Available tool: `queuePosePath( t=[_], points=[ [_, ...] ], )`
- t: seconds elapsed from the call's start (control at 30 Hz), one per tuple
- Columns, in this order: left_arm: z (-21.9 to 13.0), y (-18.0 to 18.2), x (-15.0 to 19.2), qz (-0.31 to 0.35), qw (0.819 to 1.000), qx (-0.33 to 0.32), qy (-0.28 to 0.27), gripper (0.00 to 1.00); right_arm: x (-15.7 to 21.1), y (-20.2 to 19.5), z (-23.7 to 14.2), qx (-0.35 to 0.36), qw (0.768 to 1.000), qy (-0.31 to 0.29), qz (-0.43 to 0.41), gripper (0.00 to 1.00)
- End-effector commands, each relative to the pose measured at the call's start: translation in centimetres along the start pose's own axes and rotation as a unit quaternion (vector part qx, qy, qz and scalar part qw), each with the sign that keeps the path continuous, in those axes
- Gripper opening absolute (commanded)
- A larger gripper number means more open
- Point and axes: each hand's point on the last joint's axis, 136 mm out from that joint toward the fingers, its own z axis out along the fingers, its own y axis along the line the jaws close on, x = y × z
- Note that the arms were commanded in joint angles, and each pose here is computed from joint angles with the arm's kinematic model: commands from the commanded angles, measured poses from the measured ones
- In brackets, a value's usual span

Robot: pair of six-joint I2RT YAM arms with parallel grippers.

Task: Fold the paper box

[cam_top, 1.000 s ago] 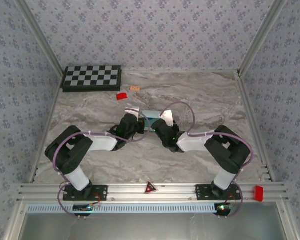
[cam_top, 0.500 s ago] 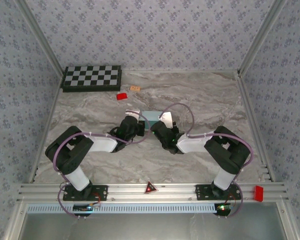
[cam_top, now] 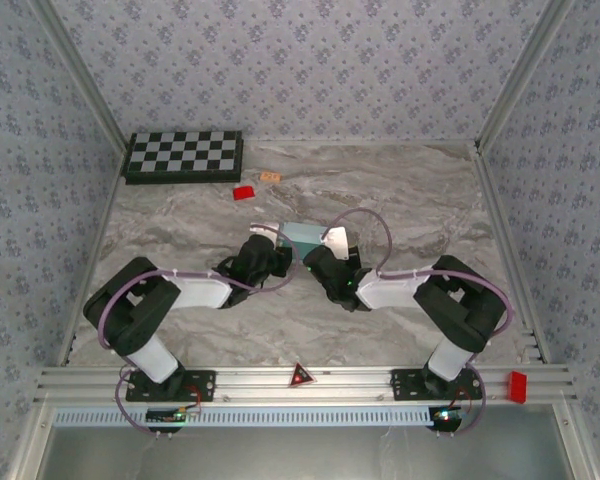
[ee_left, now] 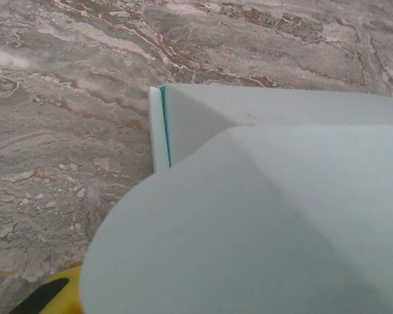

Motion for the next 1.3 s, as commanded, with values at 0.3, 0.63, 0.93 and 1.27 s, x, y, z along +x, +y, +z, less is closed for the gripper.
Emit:
queuePosePath(
  t=[0.3, 0.63, 0.93, 1.27],
  points=[
    [-2.7, 0.3, -1.3, 0.024, 0.999, -0.016, -0.020, 0.55, 0.0, -1.2, -2.1, 0.004, 1.000, -0.002, 0.004, 0.64],
    [-5.1, 2.1, -1.2, 0.052, 0.997, -0.059, -0.020, 0.62, 1.3, -2.3, -3.7, -0.012, 1.000, 0.019, -0.020, 0.71],
    [-8.5, 9.3, -2.7, 0.010, 0.963, -0.267, -0.027, 0.68, 2.6, -6.8, -4.3, 0.047, 0.998, 0.051, -0.008, 0.70],
    [-6.3, 7.9, -6.9, -0.053, 0.984, -0.172, -0.004, 0.69, -0.2, -9.4, -2.8, 0.035, 0.994, 0.091, 0.052, 0.68]
  ],
)
